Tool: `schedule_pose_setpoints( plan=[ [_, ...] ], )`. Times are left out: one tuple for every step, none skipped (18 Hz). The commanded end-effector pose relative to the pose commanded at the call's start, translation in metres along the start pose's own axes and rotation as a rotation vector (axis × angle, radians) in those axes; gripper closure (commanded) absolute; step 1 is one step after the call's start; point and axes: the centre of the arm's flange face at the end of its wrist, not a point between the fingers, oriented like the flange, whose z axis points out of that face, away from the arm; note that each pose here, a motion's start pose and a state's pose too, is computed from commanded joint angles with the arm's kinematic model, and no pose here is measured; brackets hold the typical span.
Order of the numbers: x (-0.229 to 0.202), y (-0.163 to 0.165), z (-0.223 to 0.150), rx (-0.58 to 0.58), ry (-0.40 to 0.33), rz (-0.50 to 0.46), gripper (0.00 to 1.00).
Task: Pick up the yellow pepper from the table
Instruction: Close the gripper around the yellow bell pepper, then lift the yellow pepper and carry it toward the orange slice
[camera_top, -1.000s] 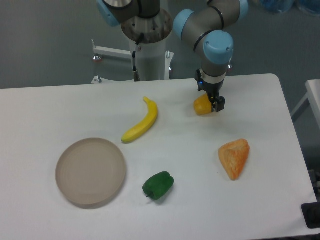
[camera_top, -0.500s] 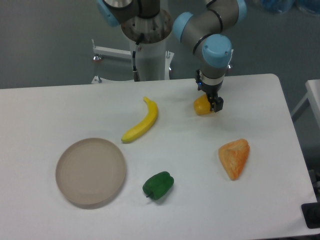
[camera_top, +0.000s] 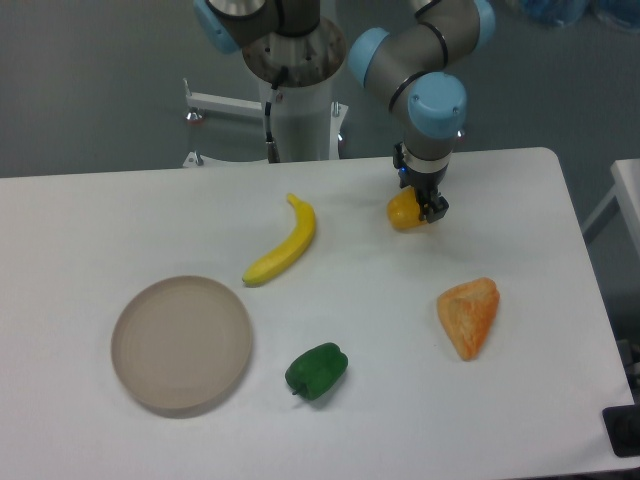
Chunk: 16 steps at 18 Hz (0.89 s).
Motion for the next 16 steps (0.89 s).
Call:
schedule_pose_setpoints(
  plan=[
    [0.000,0.000,-0.001,-0.002,-0.003,0.000,0.46],
    [-0.002,0.001,-0.005,-0.003,-0.007,0.002,0.46],
    [-0.005,0.002,-0.011,-0.006,-0.019,-0.002,0.46],
    [-0.009,0.004,-0.018,-0.010,-0.032,-0.010,0.46],
    [-0.018,0.007,-0.035,-0.017,-0.062,-0.021,0.46],
    [-0.024,0.010,-0.047,-0.021,-0.080,-0.035,0.46],
    [-0.030,0.012,-0.060,-0.023,-0.106,-0.064,0.46],
    [-0.034,0.011,-0.070,-0.023,-0.125,-0.092,0.46],
    [-0.038,0.010,-0.079,-0.023,-0.138,-0.112,0.46],
    [-0.042,0.010,-0.088,-0.022,-0.150,-0.124,0.46],
    [-0.048,0.006,-0.094,-0.021,-0.158,-0.135,0.46],
    [-0.056,-0.002,-0.104,-0.018,-0.175,-0.147,0.46],
    [-0.062,-0.012,-0.114,-0.015,-0.186,-0.165,0.46],
    [-0.067,-0.020,-0.127,-0.011,-0.199,-0.182,0.46],
    [-0.073,-0.028,-0.136,-0.002,-0.206,-0.197,0.46],
    [-0.077,-0.035,-0.142,0.007,-0.210,-0.215,0.46]
  ],
)
